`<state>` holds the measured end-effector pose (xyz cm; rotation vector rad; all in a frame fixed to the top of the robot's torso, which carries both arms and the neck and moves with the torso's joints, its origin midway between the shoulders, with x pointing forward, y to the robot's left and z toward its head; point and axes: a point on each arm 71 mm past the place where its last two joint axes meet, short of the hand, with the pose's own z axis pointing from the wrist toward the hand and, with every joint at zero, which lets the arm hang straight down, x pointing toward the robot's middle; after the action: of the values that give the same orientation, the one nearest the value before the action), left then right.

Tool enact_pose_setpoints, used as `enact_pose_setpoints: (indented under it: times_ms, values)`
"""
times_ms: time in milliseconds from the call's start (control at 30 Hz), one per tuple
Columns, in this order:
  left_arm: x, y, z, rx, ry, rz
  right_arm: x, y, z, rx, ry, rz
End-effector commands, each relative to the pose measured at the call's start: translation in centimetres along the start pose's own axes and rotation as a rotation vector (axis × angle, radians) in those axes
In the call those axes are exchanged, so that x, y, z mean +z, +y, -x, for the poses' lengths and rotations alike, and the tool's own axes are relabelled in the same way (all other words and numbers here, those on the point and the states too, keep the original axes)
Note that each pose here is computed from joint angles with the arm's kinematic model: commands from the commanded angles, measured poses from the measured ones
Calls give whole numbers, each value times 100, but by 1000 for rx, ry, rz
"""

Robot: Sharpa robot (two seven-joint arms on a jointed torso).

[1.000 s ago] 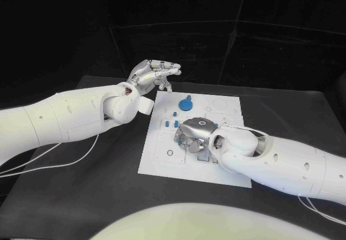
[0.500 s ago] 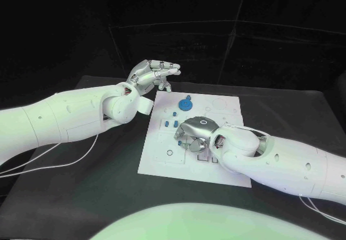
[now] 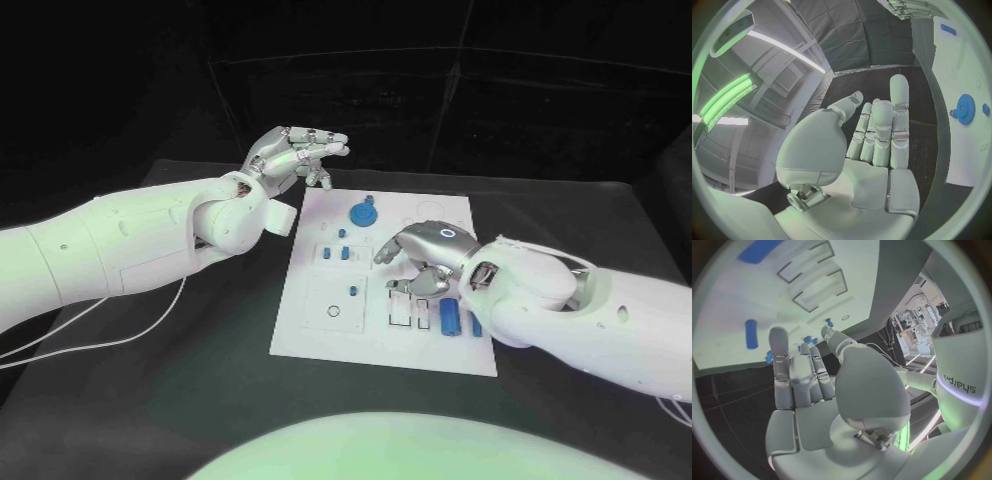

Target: Assemble the parts on the task board

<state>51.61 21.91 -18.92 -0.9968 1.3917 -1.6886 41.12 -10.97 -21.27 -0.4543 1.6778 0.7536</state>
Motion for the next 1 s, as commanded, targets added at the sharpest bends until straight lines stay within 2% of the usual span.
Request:
enact_pose_setpoints:
  times_ms: [33,233,467,1000]
  values:
    - [1,-16,-12,-9,7,-8,-60,-178,163,33,-1,-71]
    - [3,-24,-8,-5,0,-21,-173,-499,302,13,6,-158]
    - [4,-24,-10,-5,1,-23,-198,-654,320,-24,29,-195]
    - [7,-22,-14,-7,4,-23,-27,-611,219,-58,119,-166]
